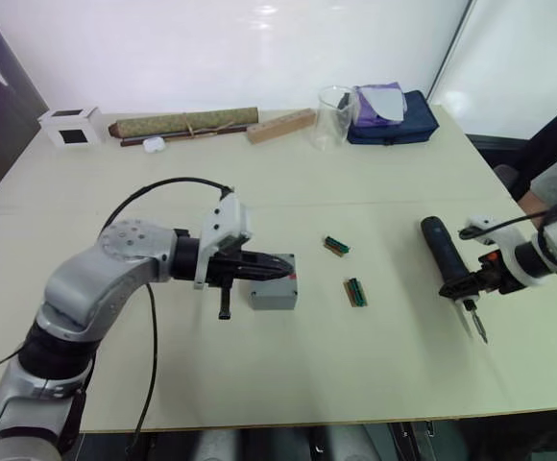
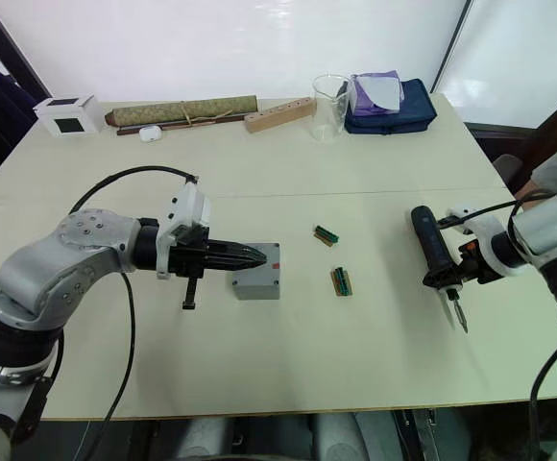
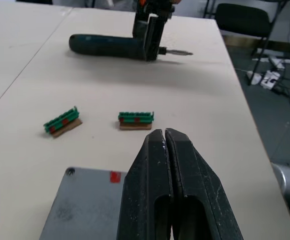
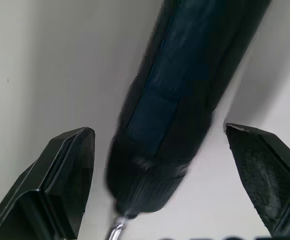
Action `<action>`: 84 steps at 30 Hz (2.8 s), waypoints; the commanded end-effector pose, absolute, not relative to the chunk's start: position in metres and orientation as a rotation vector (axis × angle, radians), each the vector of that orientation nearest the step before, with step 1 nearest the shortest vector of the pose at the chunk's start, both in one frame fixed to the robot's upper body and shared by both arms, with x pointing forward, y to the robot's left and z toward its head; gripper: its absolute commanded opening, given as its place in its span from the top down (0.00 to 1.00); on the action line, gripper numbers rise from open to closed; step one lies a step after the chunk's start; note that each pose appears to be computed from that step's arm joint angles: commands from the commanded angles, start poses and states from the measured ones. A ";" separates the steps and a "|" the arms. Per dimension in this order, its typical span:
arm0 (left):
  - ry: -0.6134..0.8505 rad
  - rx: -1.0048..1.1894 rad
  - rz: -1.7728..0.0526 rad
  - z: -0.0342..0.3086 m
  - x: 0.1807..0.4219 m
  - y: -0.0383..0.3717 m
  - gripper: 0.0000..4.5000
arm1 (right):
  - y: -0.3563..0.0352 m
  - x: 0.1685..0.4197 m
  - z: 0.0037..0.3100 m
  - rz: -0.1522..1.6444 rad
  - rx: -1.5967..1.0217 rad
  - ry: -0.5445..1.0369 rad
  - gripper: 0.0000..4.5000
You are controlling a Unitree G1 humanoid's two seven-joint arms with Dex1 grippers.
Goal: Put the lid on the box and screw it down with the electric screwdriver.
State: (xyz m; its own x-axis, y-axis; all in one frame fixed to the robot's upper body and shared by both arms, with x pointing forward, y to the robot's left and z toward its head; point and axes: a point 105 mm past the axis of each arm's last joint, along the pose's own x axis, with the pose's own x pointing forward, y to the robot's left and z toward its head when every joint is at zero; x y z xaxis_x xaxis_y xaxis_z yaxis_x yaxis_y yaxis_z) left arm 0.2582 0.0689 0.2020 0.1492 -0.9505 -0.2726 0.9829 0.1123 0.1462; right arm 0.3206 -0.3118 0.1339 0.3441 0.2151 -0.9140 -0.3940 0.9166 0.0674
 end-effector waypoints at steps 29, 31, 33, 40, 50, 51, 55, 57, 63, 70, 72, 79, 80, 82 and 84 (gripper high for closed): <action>0.173 0.317 -1.242 0.194 0.292 0.119 1.00 | -0.207 0.338 0.288 0.919 -0.019 0.278 0.52; 0.189 0.318 -1.243 0.192 0.292 0.122 1.00 | -0.188 0.325 0.305 0.955 0.026 0.087 0.52; 0.199 0.307 -1.245 0.191 0.293 0.124 1.00 | -0.159 0.317 0.310 0.944 0.087 -0.122 0.52; 0.208 0.298 -1.247 0.181 0.303 0.117 1.00 | -0.088 0.298 0.295 0.928 0.143 -0.383 0.52; 0.192 0.302 -1.255 0.162 0.308 0.094 1.00 | -0.060 0.294 0.265 0.903 -0.013 -0.424 0.52; 0.196 0.308 -1.253 0.159 0.309 0.092 1.00 | -0.059 0.294 0.263 0.903 -0.017 -0.421 0.52; 0.236 0.378 -1.256 0.143 0.309 0.089 1.00 | -0.056 0.297 0.254 0.898 -0.050 -0.407 0.52; 0.264 0.411 -1.253 0.133 0.310 0.091 1.00 | -0.056 0.299 0.249 0.888 -0.066 -0.401 0.52; 0.252 0.399 -1.255 0.133 0.312 0.090 1.00 | -0.056 0.303 0.235 0.873 -0.089 -0.376 0.52; 0.250 0.396 -1.255 0.134 0.311 0.089 1.00 | -0.060 0.310 0.224 0.844 -0.119 -0.368 0.52; 0.253 0.398 -1.253 0.132 0.311 0.090 1.00 | -0.060 0.313 0.223 0.832 -0.124 -0.370 0.52; 0.254 0.399 -1.247 0.132 0.313 0.091 1.00 | -0.057 0.317 0.222 0.835 -0.098 -0.371 0.52; 0.254 0.399 -1.247 0.132 0.313 0.091 1.00 | -0.056 0.316 0.221 0.838 -0.101 -0.368 0.52; 0.254 0.398 -1.246 0.132 0.313 0.091 1.00 | -0.055 0.314 0.213 0.852 -0.143 -0.351 0.52; 0.255 0.397 -1.249 0.131 0.311 0.091 1.00 | -0.054 0.311 0.196 0.877 -0.189 -0.281 0.52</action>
State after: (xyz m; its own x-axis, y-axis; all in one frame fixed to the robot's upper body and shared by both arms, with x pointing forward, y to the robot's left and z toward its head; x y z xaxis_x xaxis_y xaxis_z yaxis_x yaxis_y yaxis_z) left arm 0.3124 0.0882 0.1408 0.2983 -0.8832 -0.3620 0.9530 0.2549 0.1636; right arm 0.3164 -0.0564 0.2059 0.6168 0.7568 0.2163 -0.7158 0.6536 -0.2460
